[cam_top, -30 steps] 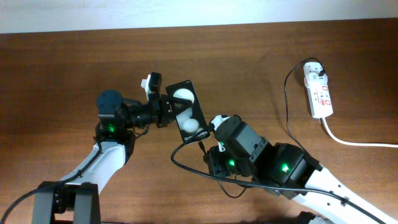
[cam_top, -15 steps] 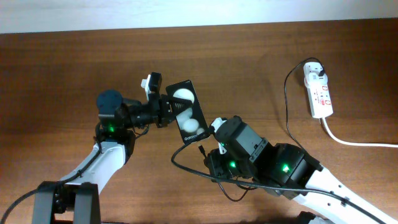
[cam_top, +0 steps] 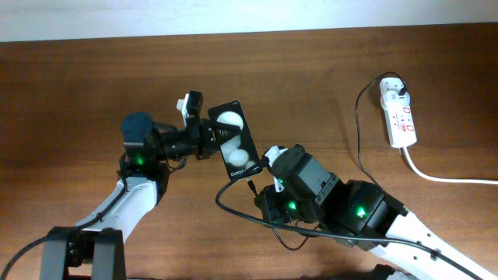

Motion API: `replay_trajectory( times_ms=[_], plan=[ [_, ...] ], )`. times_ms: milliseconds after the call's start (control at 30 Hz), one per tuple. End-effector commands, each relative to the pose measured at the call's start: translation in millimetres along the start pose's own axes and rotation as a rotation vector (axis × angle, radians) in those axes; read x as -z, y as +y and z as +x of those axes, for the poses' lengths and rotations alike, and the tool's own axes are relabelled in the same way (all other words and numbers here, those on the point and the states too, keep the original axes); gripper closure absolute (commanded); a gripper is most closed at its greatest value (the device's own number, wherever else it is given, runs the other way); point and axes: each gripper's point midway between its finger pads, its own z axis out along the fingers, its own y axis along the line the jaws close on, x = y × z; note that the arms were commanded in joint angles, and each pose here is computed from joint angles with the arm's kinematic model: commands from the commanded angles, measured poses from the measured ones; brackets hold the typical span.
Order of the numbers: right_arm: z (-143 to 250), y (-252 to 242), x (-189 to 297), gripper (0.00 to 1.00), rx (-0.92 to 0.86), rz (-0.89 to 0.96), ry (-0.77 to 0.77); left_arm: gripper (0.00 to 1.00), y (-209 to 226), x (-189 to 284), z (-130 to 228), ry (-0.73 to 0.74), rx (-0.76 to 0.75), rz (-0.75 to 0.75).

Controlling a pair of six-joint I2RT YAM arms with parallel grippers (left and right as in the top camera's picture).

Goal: Plug charger to phone and switch on socket
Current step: 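Push the connector into the phone's port with the right gripper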

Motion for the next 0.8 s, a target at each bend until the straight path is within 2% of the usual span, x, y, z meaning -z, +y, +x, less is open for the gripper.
replay_trajectory(
  times_ms=[0, 767],
  plan=[
    [0.1, 3.1, 3.5, 0.96, 0.012, -0.011, -0.012, 1.0, -7.1, 0.0, 0.7, 0.013, -0.033, 0.009],
    [-5.3, -0.6, -3.3, 0.96, 0.01, 0.014, -0.024, 1.0, -7.2, 0.0, 2.1, 0.022, 0.011, 0.01]
  ],
)
